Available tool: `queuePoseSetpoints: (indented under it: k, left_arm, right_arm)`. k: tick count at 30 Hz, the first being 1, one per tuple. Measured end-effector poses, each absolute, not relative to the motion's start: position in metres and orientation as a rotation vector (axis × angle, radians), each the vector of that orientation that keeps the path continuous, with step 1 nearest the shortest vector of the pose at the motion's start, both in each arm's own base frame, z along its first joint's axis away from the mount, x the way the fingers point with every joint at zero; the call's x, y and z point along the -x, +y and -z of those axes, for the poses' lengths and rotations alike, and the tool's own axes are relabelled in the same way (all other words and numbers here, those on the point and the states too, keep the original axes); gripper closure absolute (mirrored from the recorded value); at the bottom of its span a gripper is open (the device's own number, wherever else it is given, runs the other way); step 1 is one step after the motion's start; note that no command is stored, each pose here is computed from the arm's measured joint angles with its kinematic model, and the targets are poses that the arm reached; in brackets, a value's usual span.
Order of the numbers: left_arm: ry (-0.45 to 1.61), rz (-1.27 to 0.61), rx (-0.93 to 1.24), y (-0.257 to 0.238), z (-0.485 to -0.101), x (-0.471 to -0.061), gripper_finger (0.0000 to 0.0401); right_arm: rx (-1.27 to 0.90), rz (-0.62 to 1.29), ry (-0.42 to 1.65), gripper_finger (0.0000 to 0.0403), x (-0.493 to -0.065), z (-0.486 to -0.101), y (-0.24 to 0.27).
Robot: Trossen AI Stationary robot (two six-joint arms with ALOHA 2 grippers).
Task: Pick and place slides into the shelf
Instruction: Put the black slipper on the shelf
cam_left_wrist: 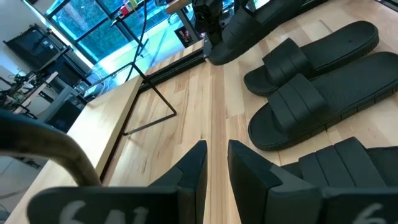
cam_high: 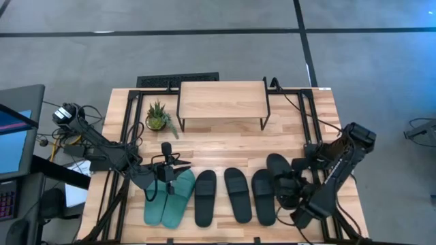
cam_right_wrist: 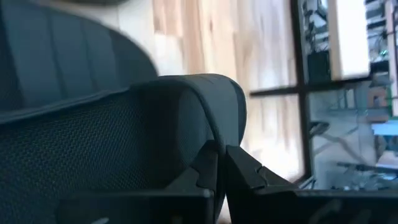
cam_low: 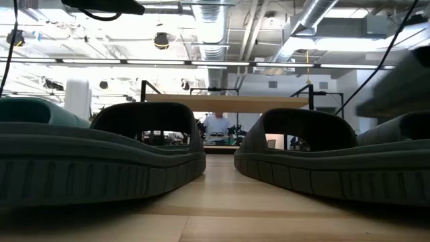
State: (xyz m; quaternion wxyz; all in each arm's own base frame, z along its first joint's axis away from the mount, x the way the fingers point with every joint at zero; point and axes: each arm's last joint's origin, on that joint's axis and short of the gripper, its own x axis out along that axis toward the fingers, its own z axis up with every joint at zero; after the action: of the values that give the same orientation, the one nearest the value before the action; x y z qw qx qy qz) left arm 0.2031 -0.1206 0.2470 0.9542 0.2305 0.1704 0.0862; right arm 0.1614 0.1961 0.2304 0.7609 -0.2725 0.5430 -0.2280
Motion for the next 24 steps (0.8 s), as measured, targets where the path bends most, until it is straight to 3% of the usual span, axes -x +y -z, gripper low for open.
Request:
queuePoseSetpoints:
  k: [24]
  left_arm:
    - [0.347, -0.176, -0.49, -0.121, -0.247, -0.203, 0.0346]
  right_arm:
    - [0.738, 0.647, 1.168, 0.0398, -0.264, -0.296, 0.106]
